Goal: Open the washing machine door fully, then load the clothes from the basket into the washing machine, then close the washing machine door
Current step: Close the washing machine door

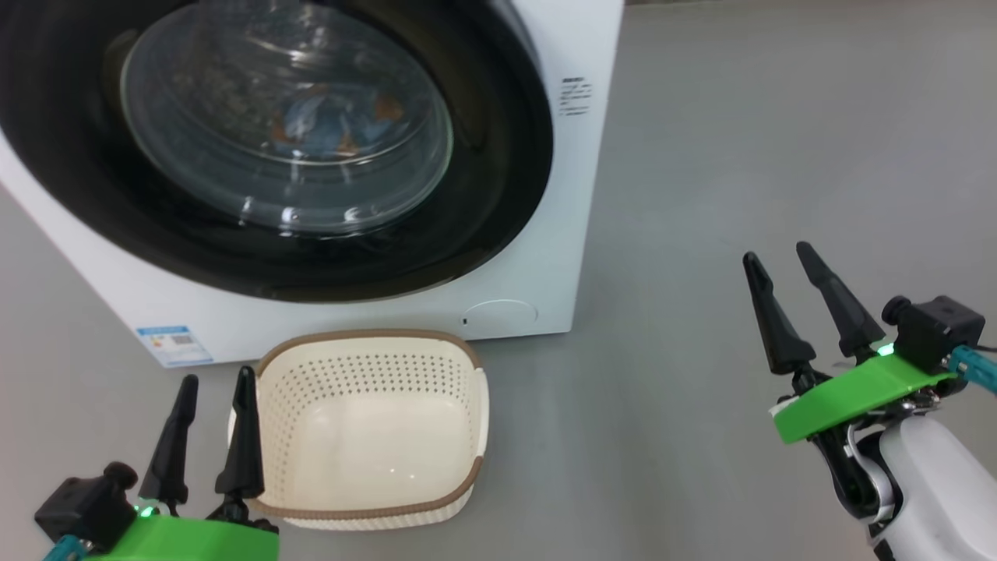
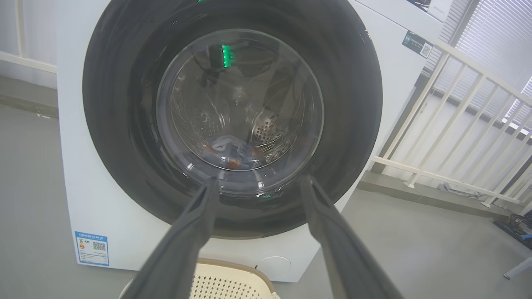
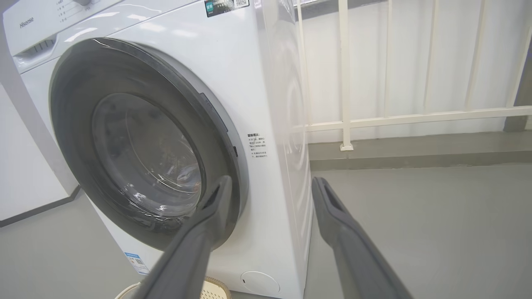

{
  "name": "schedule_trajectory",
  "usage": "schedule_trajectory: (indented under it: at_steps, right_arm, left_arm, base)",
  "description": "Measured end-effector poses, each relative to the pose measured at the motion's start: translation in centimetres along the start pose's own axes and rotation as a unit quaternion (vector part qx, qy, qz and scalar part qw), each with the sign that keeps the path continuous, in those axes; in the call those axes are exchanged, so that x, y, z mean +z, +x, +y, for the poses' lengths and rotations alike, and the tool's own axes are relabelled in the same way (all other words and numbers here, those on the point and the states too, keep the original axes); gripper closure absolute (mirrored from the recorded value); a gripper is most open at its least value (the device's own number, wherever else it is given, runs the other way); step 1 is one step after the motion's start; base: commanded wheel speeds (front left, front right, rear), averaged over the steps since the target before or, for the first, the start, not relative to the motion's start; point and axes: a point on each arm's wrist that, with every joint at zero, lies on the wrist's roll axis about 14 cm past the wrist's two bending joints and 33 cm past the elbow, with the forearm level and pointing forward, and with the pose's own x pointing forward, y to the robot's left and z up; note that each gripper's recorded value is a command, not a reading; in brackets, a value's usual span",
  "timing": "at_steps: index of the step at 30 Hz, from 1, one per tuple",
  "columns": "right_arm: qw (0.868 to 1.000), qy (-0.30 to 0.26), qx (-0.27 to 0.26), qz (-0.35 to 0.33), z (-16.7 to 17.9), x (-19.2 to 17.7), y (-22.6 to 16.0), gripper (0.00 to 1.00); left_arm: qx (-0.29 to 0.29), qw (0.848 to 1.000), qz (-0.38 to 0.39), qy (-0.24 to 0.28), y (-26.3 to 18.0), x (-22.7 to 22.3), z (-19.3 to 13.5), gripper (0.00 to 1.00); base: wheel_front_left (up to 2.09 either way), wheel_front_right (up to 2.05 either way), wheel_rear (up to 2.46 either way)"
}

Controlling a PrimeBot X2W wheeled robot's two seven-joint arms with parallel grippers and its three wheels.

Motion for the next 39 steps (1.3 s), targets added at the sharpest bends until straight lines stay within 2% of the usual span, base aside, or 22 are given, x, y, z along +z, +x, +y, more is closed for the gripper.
schedule_trajectory:
  at_steps: [12, 39]
  right_arm:
    - [0.999, -0.005, -0.035, 0.0, -1.3, -0.3, -3.1, 0.0]
    - [0.999, -0.009, -0.036, -0.008, -1.0, 0.0, -2.8, 0.0]
  left_arm:
    - [-0.016, 1.0, 0.0, -0.001, 0.1, 0.0, -1.2, 0.0]
    - [-0.013, 1.0, 0.003, 0.001, 0.1, -0.2, -1.1, 0.0]
  base:
    - [0.0, 0.0, 0.0]
    - [0.0, 0.0, 0.0]
